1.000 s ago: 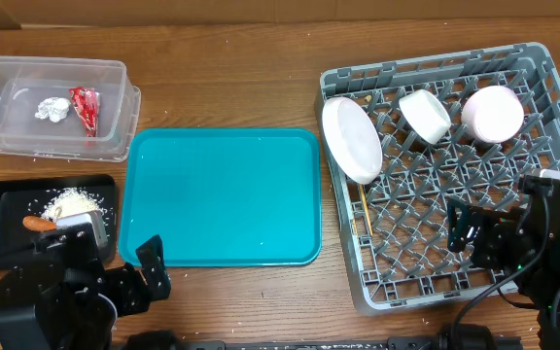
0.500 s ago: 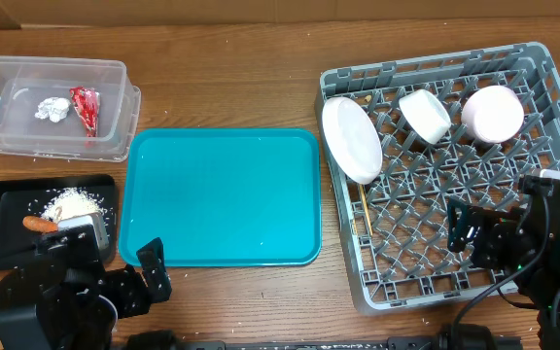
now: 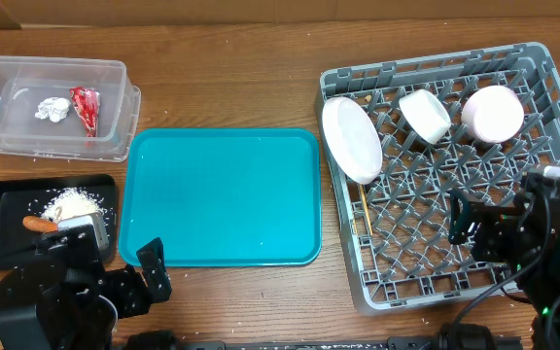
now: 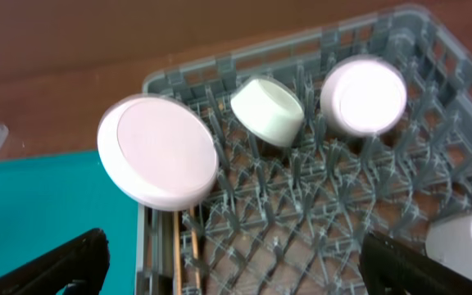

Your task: Sort waste into correct bins and load items into the dishwasher

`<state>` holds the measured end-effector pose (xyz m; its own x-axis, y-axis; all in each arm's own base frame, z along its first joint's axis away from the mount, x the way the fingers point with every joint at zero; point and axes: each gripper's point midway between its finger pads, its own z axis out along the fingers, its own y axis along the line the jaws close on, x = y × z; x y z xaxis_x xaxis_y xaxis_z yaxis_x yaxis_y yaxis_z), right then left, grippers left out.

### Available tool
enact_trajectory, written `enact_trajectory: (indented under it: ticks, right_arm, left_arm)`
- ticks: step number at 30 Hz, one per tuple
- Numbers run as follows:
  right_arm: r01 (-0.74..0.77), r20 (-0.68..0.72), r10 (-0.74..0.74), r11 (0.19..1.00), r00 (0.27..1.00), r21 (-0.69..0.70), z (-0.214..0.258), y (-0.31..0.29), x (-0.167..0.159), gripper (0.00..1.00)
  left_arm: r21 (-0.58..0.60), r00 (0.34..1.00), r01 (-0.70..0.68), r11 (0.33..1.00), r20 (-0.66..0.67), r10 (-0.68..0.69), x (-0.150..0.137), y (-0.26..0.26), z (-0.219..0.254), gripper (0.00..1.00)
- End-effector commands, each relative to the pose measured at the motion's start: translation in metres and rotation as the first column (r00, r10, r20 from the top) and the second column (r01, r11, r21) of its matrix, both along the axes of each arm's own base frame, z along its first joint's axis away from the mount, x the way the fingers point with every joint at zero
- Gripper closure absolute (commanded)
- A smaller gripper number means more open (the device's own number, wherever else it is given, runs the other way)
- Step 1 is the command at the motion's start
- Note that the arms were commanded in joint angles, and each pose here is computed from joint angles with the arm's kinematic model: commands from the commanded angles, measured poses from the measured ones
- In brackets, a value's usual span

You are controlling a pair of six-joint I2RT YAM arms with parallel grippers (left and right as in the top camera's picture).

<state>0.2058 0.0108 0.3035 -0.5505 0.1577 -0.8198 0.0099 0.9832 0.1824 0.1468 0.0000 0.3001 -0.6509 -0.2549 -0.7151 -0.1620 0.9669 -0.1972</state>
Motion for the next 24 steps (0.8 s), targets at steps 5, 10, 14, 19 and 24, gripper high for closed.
enact_trajectory:
  ticks: [5,10,14,19,24]
  right_arm:
    - [-0.037,0.164,0.042,0.999,0.986,-0.034,-0.018,0.007,-0.015,0.0]
    - [-0.06,0.31,0.071,0.997,0.948,-0.045,-0.04,0.013,-0.022,0.0]
    - [-0.055,0.434,0.074,0.997,0.898,-0.054,-0.054,0.013,-0.019,0.0]
    - [-0.044,0.512,0.069,0.997,0.856,-0.061,-0.062,0.012,0.007,0.0]
    - [0.004,0.664,0.045,0.997,0.746,-0.073,-0.061,0.005,0.027,0.0]
  left_arm:
    - [-0.01,1.0,-0.001,1.0,-0.002,0.001,0.0,-0.001,-0.001,0.0]
    - [-0.01,1.0,-0.001,1.0,-0.002,0.001,0.0,-0.001,-0.001,0.0]
    - [-0.01,1.0,-0.001,1.0,-0.002,0.001,0.0,-0.001,-0.001,0.0]
    - [-0.01,1.0,-0.001,1.0,-0.002,0.001,0.0,-0.001,-0.001,0.0]
    - [-0.01,1.0,-0.001,1.0,-0.002,0.001,0.0,-0.001,-0.001,0.0]
